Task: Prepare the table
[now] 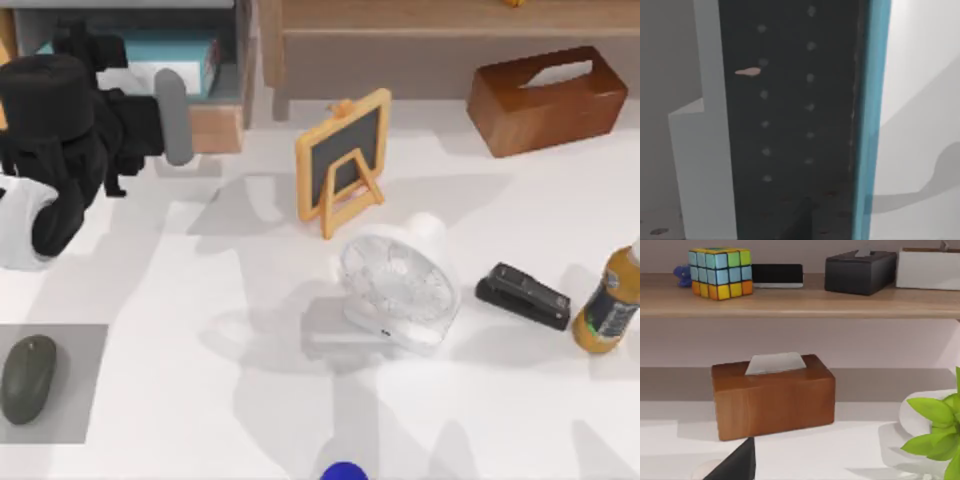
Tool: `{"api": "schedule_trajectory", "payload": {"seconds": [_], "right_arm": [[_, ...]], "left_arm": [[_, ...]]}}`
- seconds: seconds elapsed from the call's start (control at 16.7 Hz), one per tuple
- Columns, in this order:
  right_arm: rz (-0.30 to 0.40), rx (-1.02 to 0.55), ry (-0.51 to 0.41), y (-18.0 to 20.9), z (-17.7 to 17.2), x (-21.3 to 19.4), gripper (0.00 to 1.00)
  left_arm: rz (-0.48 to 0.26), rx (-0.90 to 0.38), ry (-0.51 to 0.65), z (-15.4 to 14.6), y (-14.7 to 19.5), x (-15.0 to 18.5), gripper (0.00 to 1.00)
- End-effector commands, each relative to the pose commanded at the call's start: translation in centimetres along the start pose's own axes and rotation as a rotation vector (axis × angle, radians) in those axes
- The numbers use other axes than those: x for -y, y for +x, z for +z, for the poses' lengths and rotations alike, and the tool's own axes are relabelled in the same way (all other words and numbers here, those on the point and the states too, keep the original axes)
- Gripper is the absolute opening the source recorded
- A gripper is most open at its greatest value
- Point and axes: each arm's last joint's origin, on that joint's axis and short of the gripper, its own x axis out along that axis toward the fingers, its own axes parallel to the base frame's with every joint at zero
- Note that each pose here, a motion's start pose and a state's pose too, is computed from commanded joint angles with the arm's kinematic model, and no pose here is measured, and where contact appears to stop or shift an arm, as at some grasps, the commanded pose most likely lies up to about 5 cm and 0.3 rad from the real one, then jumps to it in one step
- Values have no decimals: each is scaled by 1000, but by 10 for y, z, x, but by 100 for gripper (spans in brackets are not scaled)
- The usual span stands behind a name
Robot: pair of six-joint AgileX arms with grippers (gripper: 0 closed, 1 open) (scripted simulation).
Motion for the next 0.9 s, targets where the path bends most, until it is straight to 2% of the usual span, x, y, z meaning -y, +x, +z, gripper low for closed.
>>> {"api": "schedule_trajectory", "payload": {"seconds": [0.06, 0.12, 0.66, 0.9], "right_arm": [[0, 0, 0, 0, 0, 0, 100], [0, 0, 0, 0, 0, 0, 100], [0, 0, 0, 0, 0, 0, 100], [0, 0, 0, 0, 0, 0, 100]], "left_arm": [[0, 0, 0, 0, 0, 0, 98], [0, 0, 0, 0, 0, 0, 100], [1, 2, 0, 1, -1, 0, 100], [15, 1, -7, 1, -19, 0, 100]]}}
